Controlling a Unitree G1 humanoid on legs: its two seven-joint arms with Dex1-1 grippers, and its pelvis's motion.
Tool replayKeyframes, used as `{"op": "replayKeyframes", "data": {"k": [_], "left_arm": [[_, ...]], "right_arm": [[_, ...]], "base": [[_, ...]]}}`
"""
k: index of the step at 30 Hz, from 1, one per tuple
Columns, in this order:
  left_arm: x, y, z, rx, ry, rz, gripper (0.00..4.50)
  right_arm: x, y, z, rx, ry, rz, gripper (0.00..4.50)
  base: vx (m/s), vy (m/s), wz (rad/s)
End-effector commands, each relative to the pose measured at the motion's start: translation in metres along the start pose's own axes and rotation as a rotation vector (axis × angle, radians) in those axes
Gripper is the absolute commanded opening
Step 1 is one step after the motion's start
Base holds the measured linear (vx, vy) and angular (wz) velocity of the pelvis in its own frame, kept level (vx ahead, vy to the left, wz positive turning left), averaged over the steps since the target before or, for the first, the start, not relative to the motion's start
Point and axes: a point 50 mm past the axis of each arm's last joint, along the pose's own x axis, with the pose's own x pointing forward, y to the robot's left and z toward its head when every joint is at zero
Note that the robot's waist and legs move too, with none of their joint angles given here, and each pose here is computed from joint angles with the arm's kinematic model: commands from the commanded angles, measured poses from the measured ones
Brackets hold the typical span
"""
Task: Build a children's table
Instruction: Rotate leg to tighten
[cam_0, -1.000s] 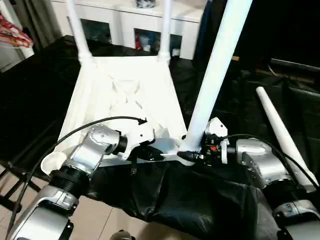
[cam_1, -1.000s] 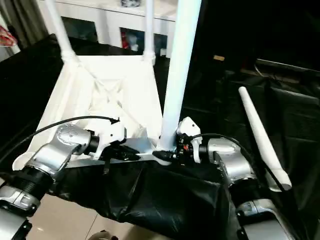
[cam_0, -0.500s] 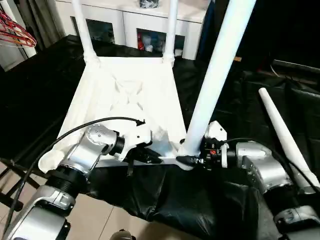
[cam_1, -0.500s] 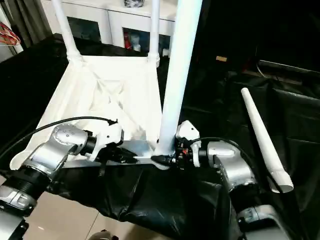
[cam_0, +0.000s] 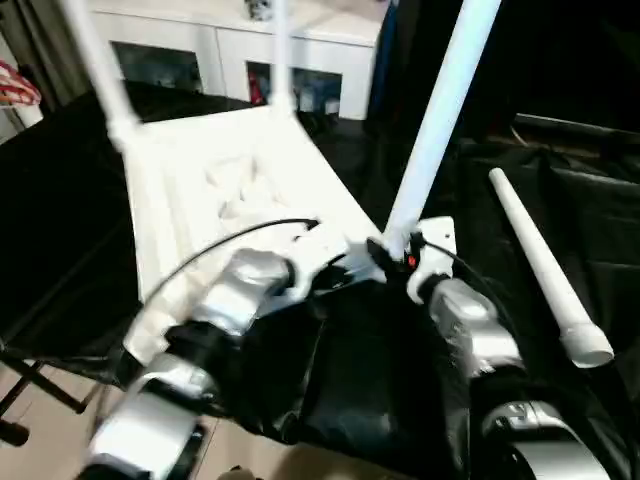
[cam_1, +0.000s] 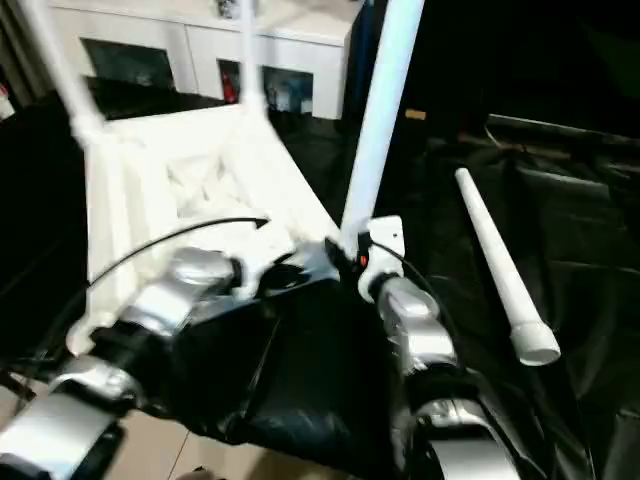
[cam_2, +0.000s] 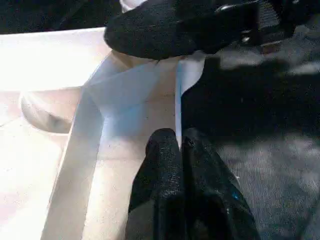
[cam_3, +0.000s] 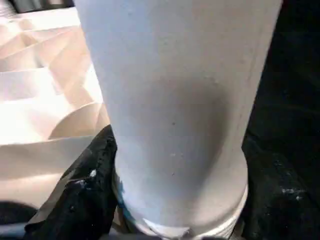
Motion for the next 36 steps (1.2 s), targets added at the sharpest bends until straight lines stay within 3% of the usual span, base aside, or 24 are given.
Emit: {"op": "replayKeyframes", "data": {"k": [1, 4, 5, 7, 10, 18, 28, 36], "left_arm": [[0.014, -0.015, 0.015, 0.051, -0.037, -0.046, 0.0], [0.014, -0.018, 0.014, 0.088, -0.035, -0.069, 0.0], [0.013, -0.018, 0.011, 0.115, -0.025, -0.077, 0.0], [0.009, -0.017, 0.007, 0.128, -0.013, -0.095, 0.0], [0.002, -0.016, 0.001, 0.145, -0.012, -0.14, 0.0], [-0.018, -0.017, -0.012, 0.195, -0.01, -0.281, 0.0], [-0.051, -0.008, -0.029, 0.214, 0.02, -0.407, 0.0], [-0.068, -0.006, -0.038, 0.224, 0.056, -0.477, 0.0]], "right_arm": [[0.007, 0.035, -0.019, 0.089, 0.066, 0.114, 3.47], [0.007, 0.038, -0.017, 0.085, 0.054, 0.154, 3.58], [0.007, 0.037, -0.016, 0.085, 0.047, 0.154, 3.84], [0.006, 0.033, -0.014, 0.019, 0.045, 0.158, 3.96], [0.001, 0.025, -0.013, -0.082, 0.056, 0.213, 3.96], [-0.025, 0.016, -0.003, -0.196, 0.071, 0.57, 3.96], [-0.052, 0.004, 0.004, -0.255, 0.175, 0.856, 3.96], [-0.063, 0.002, 0.002, -0.26, 0.247, 0.951, 3.25]], "base": [[0.0, 0.0, 0.0], [0.0, 0.0, 0.0], [0.0, 0.0, 0.0], [0.0, 0.0, 0.0], [0.0, 0.0, 0.0], [0.0, 0.0, 0.0], [0.0, 0.0, 0.0], [0.0, 0.0, 0.0]]}}
